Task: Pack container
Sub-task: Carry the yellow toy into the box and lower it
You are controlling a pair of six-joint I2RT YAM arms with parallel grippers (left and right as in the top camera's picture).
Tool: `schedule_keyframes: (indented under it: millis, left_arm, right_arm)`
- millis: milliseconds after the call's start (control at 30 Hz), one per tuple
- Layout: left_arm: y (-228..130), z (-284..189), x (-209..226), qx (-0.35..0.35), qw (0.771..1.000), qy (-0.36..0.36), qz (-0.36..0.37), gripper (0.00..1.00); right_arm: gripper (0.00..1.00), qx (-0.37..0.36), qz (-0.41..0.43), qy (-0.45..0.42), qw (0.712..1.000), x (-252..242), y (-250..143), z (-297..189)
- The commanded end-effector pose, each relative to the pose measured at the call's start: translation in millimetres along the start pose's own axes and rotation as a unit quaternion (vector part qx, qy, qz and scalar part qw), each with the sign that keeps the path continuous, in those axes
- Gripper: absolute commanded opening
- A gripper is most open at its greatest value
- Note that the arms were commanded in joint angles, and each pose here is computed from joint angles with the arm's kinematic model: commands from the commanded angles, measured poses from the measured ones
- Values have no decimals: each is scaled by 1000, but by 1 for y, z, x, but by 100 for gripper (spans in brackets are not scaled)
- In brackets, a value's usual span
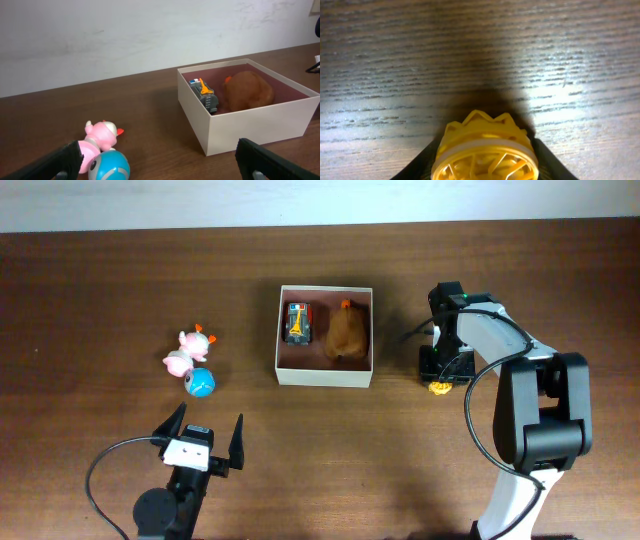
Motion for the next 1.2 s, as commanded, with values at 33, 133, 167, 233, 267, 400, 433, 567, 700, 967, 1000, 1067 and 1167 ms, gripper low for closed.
schedule_keyframes:
  millis: [33,133,167,233,267,400,433,567,700,967,1000,1067,1167]
  left_arm:
    - [-1,0,0,-2,1000,-1,7,100]
    - [-1,0,0,-2,1000,-1,7,100]
    - [-1,0,0,-2,1000,-1,7,99]
    - [-1,0,0,-2,1000,-1,7,100]
    - [-1,0,0,-2,1000,-1,7,100]
    - [-1,0,0,-2,1000,-1,7,99]
    - [-1,0,0,-2,1000,-1,7,100]
    - [-1,0,0,-2,1000,-1,7,100]
    - [-1,0,0,-2,1000,-1,7,100]
    - [-1,0,0,-2,1000,-1,7,100]
    - [-1,0,0,-2,1000,-1,7,100]
    - [-1,0,0,-2,1000,-1,7,100]
    - [-1,0,0,-2,1000,-1,7,100]
  right_arm:
    - [35,-2,9,-17,1000,-7,0,2]
    - [35,-1,8,-16,1000,-6,0,2]
    - [35,1,8,-13,1000,-6,0,1]
    - [35,7,7,-10,1000,-5,0,-5]
    - [35,9,7,-8,1000,-4,0,-9]
    - [34,-1,-19,43,999,3,8,-44]
    - [34,-10,-24,54,998,4,10,-55]
    - [34,-68,-55,111,990,11,15,-110]
    - [34,-132,-89,171,972,23,18,-157]
    - [34,-226,-173,219,933,81,24,-192]
    - [35,-233,-186,221,929,92,23,-193]
    - [37,-245,-199,223,922,110,23,-193]
    - [38,-262,-205,212,919,134,24,-192]
Point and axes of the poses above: each gripper's point midway between its finger pads, its own z axis out along the fingers, its own x axis along the line the jaws close on, y = z × x, the point moved 10 cm from there along -z, back along the fingers, and after that the axes turned 4 degrees about -z, right-handed, at the moved point
